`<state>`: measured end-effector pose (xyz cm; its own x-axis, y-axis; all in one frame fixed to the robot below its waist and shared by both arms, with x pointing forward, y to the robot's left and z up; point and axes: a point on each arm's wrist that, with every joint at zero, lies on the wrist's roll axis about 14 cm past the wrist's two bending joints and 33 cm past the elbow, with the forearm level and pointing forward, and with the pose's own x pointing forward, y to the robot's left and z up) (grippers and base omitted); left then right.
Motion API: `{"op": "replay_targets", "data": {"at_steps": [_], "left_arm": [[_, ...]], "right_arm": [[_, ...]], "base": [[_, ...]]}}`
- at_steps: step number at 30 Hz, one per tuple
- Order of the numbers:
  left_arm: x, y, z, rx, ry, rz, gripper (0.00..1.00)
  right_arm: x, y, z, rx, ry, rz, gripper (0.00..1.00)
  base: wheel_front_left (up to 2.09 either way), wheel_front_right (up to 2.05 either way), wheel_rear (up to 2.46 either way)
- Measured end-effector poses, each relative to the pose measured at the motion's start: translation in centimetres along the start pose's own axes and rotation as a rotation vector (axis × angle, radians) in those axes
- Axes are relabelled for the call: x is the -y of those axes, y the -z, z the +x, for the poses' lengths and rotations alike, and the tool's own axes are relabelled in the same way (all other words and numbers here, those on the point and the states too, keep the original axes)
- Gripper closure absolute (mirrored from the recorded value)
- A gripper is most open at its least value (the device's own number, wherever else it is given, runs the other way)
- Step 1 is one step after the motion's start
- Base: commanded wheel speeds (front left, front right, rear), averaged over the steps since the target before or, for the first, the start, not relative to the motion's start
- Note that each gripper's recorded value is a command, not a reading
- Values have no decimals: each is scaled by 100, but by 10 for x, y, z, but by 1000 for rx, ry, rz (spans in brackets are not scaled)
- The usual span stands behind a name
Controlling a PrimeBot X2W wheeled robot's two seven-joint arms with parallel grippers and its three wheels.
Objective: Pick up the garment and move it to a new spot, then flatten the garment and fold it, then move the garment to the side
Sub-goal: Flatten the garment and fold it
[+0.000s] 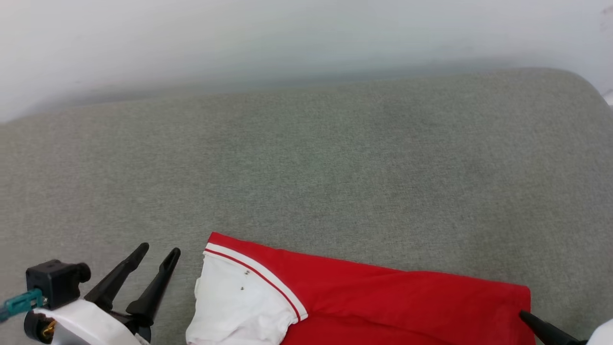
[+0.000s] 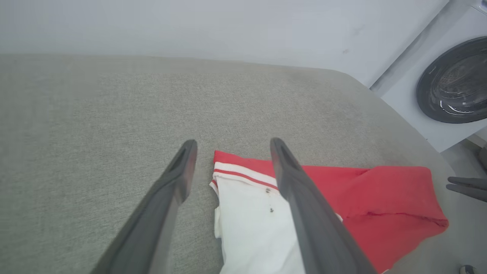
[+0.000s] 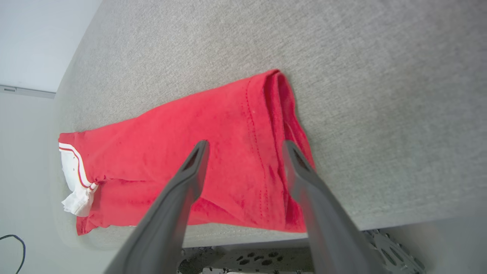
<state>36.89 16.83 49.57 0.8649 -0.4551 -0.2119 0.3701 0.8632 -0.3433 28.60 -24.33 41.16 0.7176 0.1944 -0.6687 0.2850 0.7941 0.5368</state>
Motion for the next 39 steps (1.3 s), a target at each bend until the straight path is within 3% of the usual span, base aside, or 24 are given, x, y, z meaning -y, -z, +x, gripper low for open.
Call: {"op": "replay_targets", "data": {"at_steps": [11,29,39], "left_arm": [[6,-26,-30,259,-104,2,0],[-8,12,-47,266,-190,-26,0],[-12,22,-44,249,-202,-39,0]], "right_arm": [[12,6,1,-26,30,20,0],[35,27,33,-182,132,-42,0],[28,37,50,-246,111,-46,0]], "base": [[0,0,0],[0,0,0],[0,0,0]]}}
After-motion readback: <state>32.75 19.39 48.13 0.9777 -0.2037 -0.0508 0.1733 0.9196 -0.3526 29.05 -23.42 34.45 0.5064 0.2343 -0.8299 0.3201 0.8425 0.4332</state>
